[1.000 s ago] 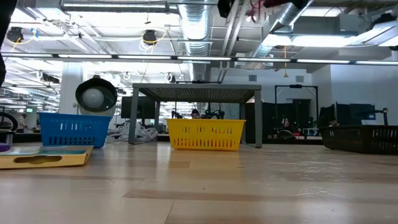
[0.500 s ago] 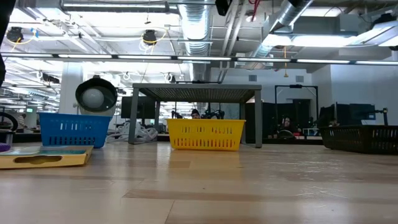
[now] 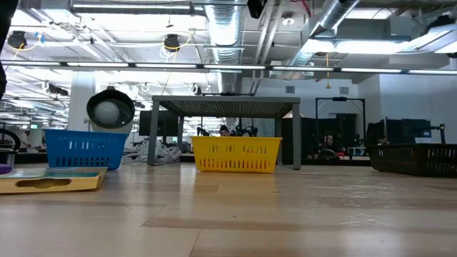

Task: Pick & Place Office Desk Supplies
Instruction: Put the red rubber band into the black bin

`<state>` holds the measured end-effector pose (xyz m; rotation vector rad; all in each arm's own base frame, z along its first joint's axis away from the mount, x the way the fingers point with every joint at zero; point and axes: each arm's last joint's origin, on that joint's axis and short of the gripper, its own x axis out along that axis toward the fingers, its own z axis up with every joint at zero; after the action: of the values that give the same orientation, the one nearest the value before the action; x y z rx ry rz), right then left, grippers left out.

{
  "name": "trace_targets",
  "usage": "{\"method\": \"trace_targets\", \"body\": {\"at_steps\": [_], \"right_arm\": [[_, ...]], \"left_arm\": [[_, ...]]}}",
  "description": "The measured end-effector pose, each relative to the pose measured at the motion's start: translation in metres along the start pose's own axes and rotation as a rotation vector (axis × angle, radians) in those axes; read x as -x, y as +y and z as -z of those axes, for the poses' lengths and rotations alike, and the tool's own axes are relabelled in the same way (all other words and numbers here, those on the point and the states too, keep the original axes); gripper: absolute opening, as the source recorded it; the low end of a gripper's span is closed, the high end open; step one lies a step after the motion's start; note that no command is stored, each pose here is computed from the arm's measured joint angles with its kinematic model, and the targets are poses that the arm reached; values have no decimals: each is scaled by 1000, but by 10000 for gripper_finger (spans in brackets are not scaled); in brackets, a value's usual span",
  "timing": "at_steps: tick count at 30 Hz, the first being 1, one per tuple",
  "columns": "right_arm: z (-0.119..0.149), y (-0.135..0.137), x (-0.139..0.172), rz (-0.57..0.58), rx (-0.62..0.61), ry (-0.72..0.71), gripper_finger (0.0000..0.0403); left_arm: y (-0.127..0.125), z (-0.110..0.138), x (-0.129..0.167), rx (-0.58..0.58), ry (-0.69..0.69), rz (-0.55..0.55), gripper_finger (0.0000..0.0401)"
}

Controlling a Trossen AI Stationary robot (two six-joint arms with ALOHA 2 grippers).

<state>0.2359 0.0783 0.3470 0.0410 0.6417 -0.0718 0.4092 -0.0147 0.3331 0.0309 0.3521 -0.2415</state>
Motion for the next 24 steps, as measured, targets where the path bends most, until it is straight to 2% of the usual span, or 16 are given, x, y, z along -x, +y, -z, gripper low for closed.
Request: {"method": "trace_targets", "body": {"at_steps": [4,11,15,19,24], "right_arm": [[0,2,2,-15,0,-5,50],[-1,-2,1,4,-51,-9,157],[-2,-5,0,15,-80,-13,198],[-4,-9,-1,27,-94,-25,205],[-6,-15,-3,46,-109,-27,172]], "left_arm": [[0,0,0,1,4,0,0],[0,0,0,1,4,0,0],[0,0,0,1,4,0,0],[0,0,0,1,3,0,0],[0,0,0,1,4,-1,0]]}}
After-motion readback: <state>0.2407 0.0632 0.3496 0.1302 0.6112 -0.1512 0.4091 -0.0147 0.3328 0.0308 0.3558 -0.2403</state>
